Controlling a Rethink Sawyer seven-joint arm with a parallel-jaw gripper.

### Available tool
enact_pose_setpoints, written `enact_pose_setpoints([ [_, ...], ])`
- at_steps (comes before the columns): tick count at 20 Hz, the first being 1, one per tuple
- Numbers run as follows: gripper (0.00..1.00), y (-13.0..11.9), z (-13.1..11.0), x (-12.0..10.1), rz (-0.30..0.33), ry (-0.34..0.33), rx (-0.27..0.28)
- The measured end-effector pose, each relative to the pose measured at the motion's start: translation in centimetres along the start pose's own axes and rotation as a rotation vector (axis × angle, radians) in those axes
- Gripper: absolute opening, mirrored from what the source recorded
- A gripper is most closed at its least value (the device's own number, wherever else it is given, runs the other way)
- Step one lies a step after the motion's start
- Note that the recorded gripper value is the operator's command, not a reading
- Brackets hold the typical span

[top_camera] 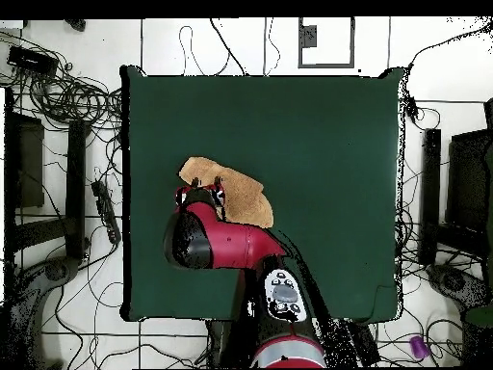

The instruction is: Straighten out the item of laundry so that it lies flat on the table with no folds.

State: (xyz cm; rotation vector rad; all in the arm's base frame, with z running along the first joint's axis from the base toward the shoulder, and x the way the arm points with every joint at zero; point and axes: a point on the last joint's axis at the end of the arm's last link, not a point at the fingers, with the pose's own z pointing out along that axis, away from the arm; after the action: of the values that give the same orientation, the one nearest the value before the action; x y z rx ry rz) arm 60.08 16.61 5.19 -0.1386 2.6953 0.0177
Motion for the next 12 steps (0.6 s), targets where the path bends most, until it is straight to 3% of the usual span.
enact_pose_setpoints([
  [12,1.00,-0.68,-0.10,-0.32,0.013,0.002,-0.001],
])
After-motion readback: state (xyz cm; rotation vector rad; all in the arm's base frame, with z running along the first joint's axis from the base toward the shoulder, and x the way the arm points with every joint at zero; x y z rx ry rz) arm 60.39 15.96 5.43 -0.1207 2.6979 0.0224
